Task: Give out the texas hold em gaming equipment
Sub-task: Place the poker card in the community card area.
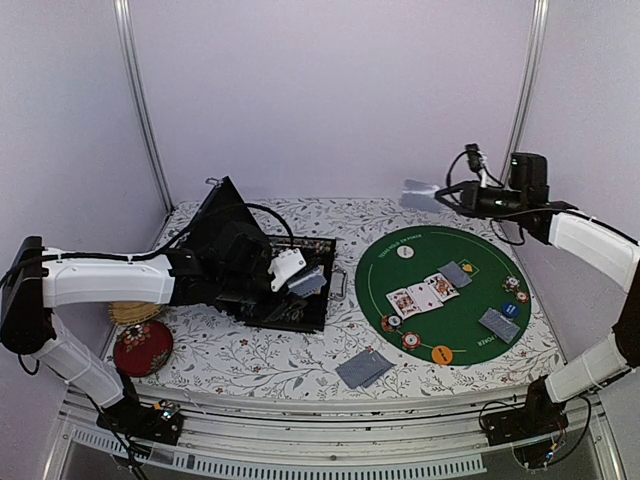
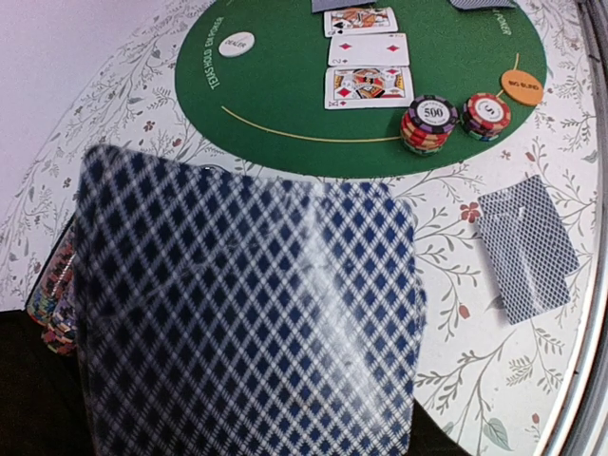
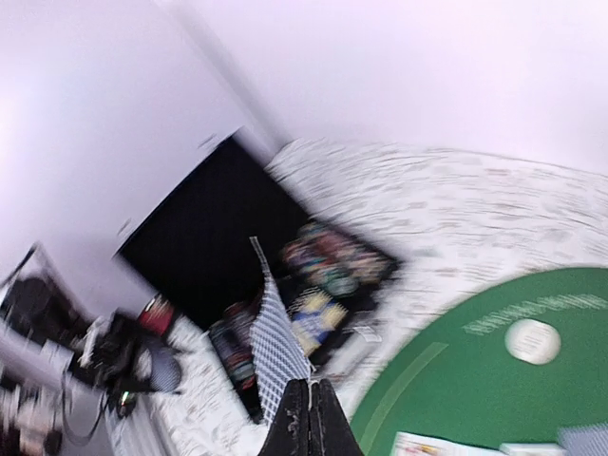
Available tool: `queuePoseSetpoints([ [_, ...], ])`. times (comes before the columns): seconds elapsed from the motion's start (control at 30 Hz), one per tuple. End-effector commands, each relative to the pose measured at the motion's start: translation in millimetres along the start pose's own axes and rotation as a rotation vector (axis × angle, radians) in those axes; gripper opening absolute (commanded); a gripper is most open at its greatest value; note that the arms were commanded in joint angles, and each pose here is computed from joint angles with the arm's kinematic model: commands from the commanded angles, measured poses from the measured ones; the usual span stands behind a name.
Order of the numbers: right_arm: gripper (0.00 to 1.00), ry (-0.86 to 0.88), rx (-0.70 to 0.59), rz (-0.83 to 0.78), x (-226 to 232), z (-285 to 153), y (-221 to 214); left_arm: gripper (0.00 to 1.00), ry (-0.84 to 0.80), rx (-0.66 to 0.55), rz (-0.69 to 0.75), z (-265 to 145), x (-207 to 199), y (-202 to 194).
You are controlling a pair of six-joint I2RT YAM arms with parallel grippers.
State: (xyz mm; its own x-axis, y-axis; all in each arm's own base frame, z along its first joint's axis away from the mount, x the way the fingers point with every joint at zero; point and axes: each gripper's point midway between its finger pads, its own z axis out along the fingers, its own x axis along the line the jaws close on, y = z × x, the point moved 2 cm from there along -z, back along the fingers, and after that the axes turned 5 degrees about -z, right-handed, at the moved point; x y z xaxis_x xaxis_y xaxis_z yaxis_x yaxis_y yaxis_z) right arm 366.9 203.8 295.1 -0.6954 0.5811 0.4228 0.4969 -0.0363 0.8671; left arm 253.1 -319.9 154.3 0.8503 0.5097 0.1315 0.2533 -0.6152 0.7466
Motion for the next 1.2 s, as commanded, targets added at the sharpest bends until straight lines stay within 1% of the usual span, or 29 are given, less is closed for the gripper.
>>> queuePoseSetpoints([
  [0.0,0.02,-0.252,-0.078,0.39,-114,-57,-32,0.49,-0.011,-0.049,-0.017,-5,1,11],
  [0.1,0.02,-0.377,-0.154,0.624,-187,-95,-75,0.49,-0.017,-0.044,-0.031,-5,-1,7],
  [0.17,0.02,-0.429,-0.168,0.712,-219,-103,-96,0.49,-0.022,-0.047,-0.036,-6,-3,7],
  [0.33,0.02,-0.464,-0.111,0.786,-263,-93,-126,0.49,-0.016,-0.043,-0.037,-7,-2,2],
  [0.5,0.02,-0.497,-0.095,0.857,-276,-89,-151,0.49,-0.021,-0.033,-0.039,-3,-3,1],
  [0.7,0.02,-0.507,-0.072,0.884,-278,-87,-167,0.49,-0.027,-0.008,-0.039,2,-5,-6],
  [0.93,0.02,-0.509,-0.115,0.928,-288,-83,-169,0.49,-0.031,-0.005,-0.058,1,-5,-8],
  [1.07,0.03,-0.497,-0.116,0.96,-292,-80,-173,0.49,-0.032,-0.008,-0.065,1,-5,-8],
  [1.1,0.04,-0.497,-0.115,0.969,-293,-79,-176,0.49,-0.033,-0.003,-0.067,1,-6,-9],
  [1.17,0.12,-0.488,-0.119,0.98,-292,-78,-177,0.49,-0.036,0.001,-0.072,2,-6,-11],
])
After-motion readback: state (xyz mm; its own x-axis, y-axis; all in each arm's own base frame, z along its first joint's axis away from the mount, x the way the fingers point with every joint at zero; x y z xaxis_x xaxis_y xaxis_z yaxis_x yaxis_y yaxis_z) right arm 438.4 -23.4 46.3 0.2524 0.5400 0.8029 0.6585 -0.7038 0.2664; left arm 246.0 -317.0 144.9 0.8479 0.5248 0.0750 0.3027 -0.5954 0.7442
